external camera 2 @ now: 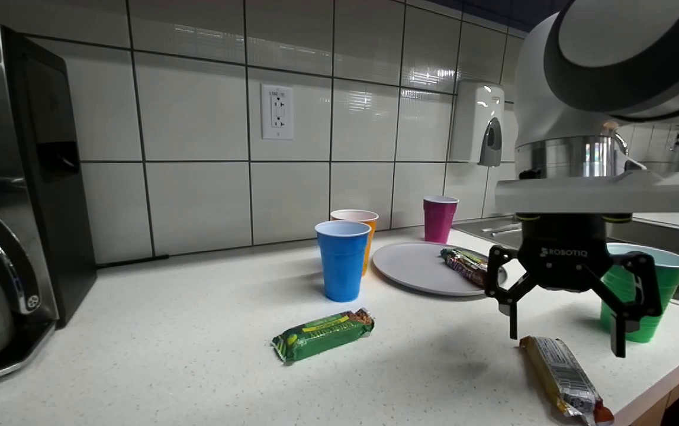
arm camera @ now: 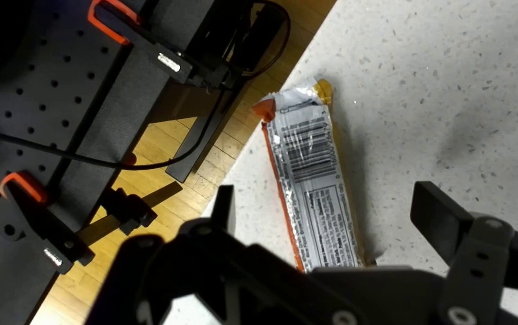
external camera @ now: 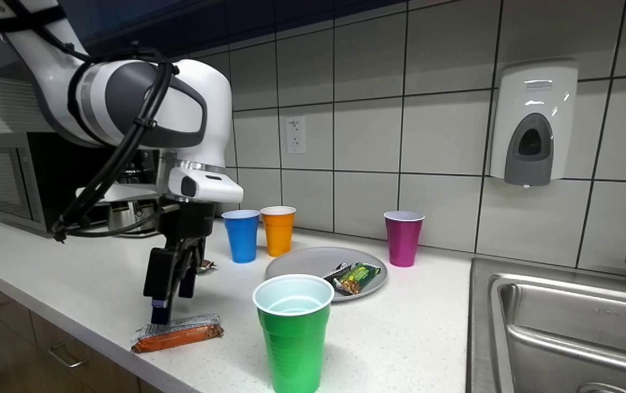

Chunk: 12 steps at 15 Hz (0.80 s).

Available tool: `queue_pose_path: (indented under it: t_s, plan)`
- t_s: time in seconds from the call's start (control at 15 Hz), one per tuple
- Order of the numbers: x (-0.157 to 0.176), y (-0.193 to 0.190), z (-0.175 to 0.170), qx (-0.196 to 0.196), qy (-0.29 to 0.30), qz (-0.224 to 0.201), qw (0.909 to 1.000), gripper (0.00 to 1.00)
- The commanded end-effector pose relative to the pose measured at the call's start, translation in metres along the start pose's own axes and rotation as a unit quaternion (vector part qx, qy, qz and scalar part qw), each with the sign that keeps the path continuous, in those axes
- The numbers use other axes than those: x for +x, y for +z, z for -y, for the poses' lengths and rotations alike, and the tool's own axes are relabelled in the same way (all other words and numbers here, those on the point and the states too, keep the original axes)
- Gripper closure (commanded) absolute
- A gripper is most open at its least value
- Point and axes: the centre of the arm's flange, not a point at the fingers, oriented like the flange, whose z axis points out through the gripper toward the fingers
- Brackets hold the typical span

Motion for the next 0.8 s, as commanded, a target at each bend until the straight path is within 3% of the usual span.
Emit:
queue_pose_path:
  t_s: [0.0,0.73]
  plan:
    - [0.006,0.004,0.003,0.004,-0.005,-0.011,0.9999,0.00]
    - [0.017,0.021,0.005,0.013,-0.007,-0.011,0.9998,0.00]
